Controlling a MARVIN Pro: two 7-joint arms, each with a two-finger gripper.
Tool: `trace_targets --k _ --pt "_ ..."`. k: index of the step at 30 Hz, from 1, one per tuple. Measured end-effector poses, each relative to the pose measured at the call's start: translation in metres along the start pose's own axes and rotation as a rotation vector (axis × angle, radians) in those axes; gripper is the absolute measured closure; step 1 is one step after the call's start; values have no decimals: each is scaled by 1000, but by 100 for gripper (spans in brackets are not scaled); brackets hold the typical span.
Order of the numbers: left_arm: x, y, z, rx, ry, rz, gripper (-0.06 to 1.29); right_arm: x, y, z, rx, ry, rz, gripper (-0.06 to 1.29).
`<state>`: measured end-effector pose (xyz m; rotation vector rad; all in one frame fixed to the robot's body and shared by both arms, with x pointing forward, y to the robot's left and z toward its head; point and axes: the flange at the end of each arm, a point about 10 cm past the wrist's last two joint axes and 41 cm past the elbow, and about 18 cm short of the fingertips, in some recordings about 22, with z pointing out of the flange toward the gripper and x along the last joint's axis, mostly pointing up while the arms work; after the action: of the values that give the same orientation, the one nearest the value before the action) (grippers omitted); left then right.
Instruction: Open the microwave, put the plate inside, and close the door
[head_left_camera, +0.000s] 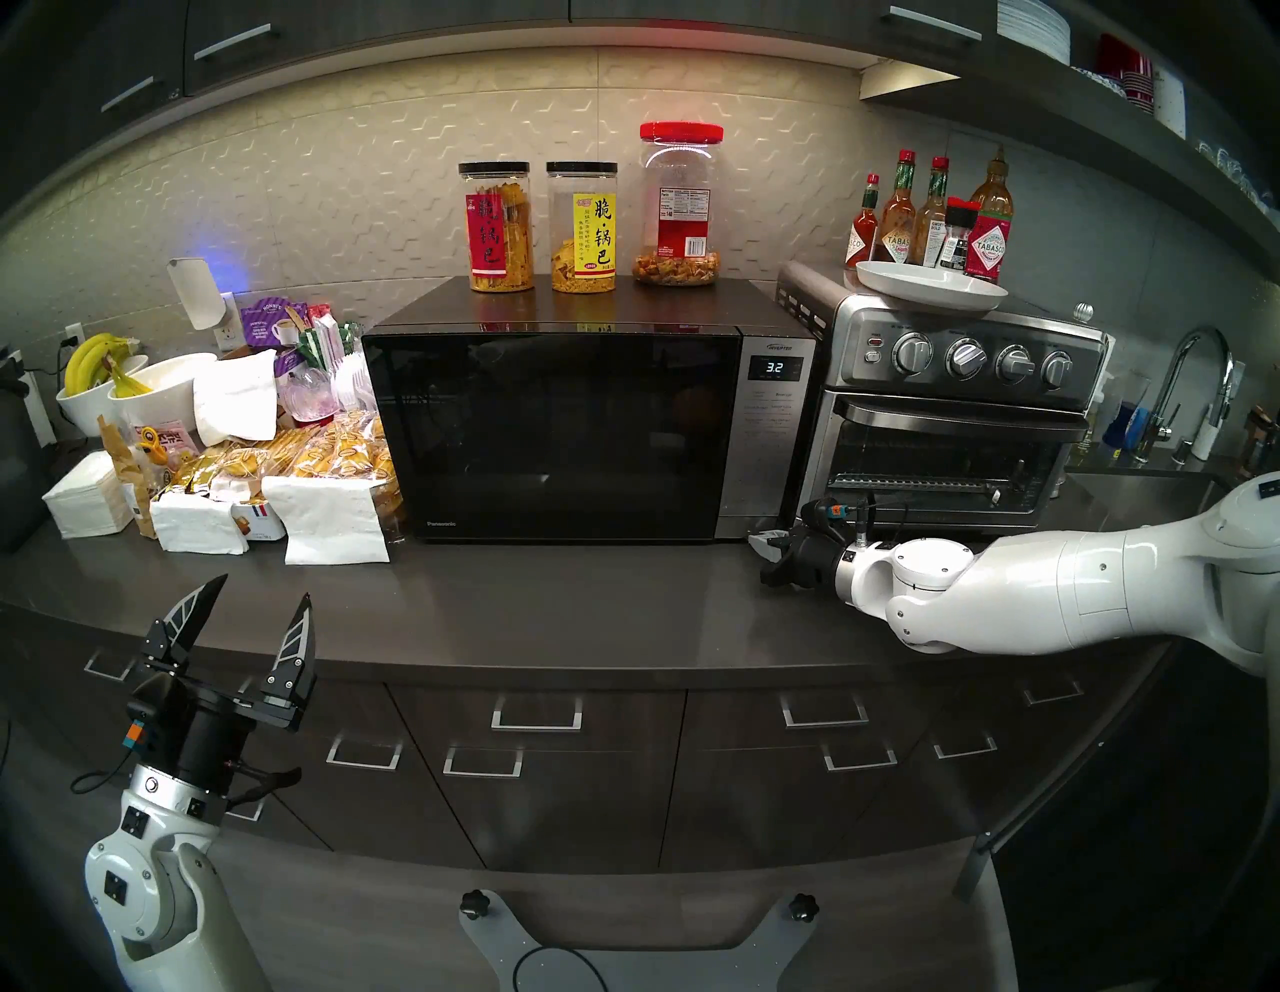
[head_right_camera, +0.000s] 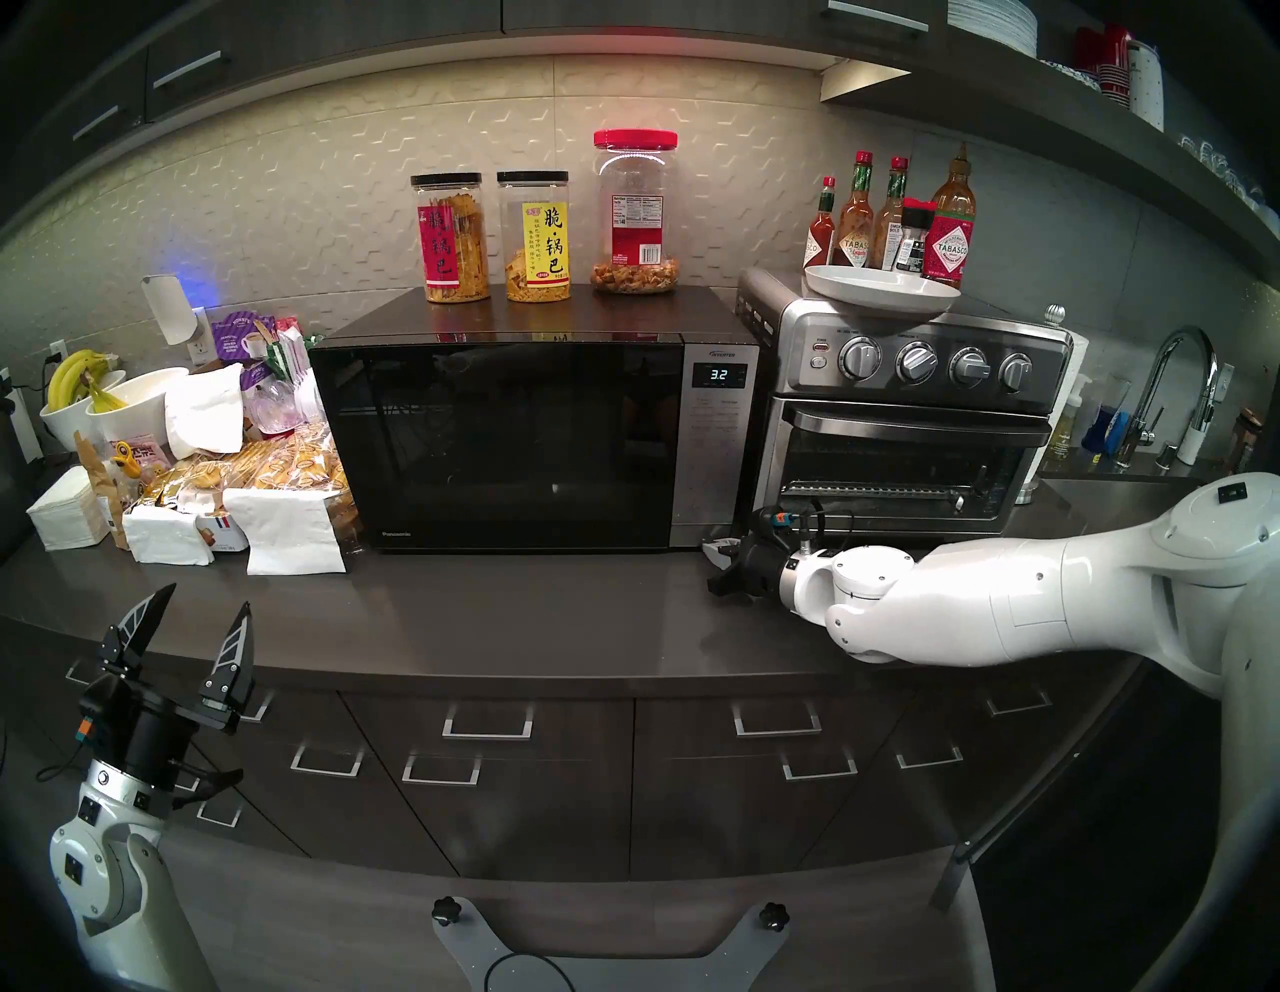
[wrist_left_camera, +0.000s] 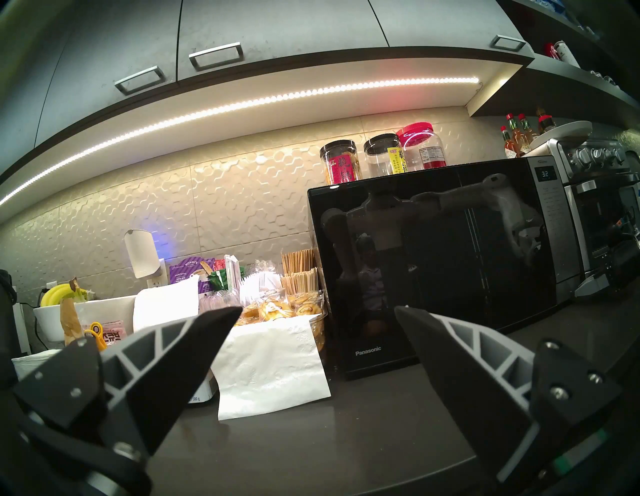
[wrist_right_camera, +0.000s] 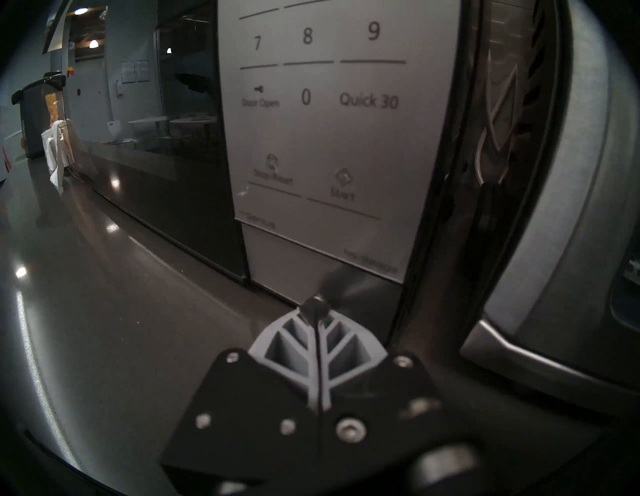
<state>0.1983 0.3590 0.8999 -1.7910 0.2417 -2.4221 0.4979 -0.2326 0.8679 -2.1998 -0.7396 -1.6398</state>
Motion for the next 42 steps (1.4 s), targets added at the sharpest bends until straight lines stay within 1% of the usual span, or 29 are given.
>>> trace_targets --k 8,26,34,42 --pt "0 0 0 0 0 0 -4 -2 -1 0 -11 15 -10 125" --pt "0 0 0 0 0 0 -4 -5 -3 0 -24 44 -5 125" --pt "0 0 0 0 0 0 -4 -6 -4 2 -35 61 -8 125" --pt "0 0 0 0 0 0 -4 -4 -4 8 -48 70 -16 125"
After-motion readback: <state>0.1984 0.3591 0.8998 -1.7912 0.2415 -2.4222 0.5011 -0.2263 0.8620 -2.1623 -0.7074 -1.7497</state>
